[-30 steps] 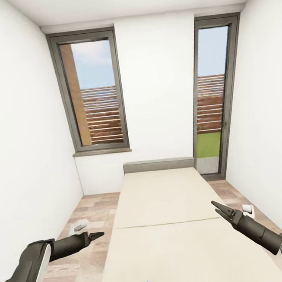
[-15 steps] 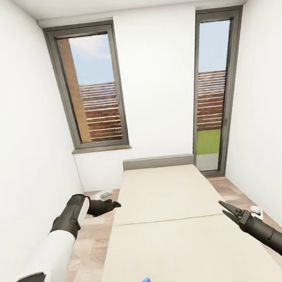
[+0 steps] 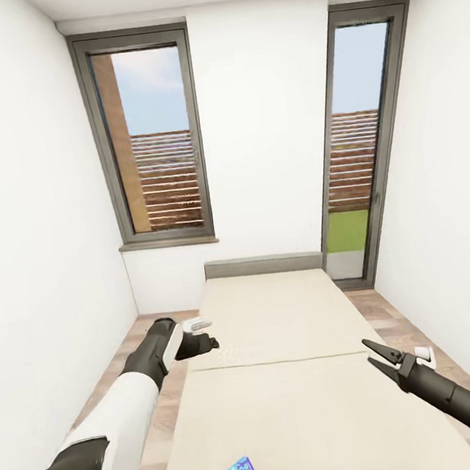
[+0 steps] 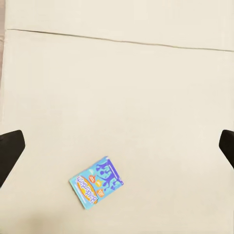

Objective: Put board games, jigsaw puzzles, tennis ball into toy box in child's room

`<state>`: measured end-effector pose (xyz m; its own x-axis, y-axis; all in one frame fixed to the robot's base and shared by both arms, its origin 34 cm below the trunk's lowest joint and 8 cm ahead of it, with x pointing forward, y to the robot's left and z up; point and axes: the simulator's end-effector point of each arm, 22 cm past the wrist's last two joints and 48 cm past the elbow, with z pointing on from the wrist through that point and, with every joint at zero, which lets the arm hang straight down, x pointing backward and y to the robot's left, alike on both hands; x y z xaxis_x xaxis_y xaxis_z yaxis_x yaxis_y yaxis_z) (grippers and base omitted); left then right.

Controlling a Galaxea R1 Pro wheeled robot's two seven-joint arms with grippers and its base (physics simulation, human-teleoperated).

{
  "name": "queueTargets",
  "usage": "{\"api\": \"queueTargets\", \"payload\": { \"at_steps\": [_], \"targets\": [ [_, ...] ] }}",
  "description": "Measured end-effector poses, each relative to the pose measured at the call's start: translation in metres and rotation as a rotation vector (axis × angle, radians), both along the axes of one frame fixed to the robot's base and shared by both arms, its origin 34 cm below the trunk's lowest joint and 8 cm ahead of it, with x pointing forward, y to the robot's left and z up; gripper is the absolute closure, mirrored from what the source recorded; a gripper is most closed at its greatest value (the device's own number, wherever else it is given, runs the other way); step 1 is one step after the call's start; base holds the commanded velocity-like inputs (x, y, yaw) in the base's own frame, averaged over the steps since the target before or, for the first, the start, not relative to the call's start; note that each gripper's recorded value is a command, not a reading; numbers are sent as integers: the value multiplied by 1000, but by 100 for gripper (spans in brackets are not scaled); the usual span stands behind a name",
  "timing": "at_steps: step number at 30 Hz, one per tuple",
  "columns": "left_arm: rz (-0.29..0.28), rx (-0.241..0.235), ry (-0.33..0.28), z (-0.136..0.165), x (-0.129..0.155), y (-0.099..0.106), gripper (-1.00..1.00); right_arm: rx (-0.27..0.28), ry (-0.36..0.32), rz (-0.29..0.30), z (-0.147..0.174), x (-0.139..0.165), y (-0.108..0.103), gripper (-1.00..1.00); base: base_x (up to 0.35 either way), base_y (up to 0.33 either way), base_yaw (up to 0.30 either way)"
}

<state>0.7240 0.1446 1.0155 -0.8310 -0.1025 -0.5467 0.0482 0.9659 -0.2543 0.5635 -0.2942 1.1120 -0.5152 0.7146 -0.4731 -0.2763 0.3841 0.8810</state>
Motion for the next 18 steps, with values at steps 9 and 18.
{"api": "queueTargets", "payload": {
  "at_steps": [9,18],
  "targets": [
    [-3,9,21,-28,-5,-11,-100,28,39,30,-6,-3,4,-100,0,0,0],
    [-5,6,34,-43,-7,-13,-100,37,61,40,-13,-3,6,-100,0,0,0]
  ]
}}
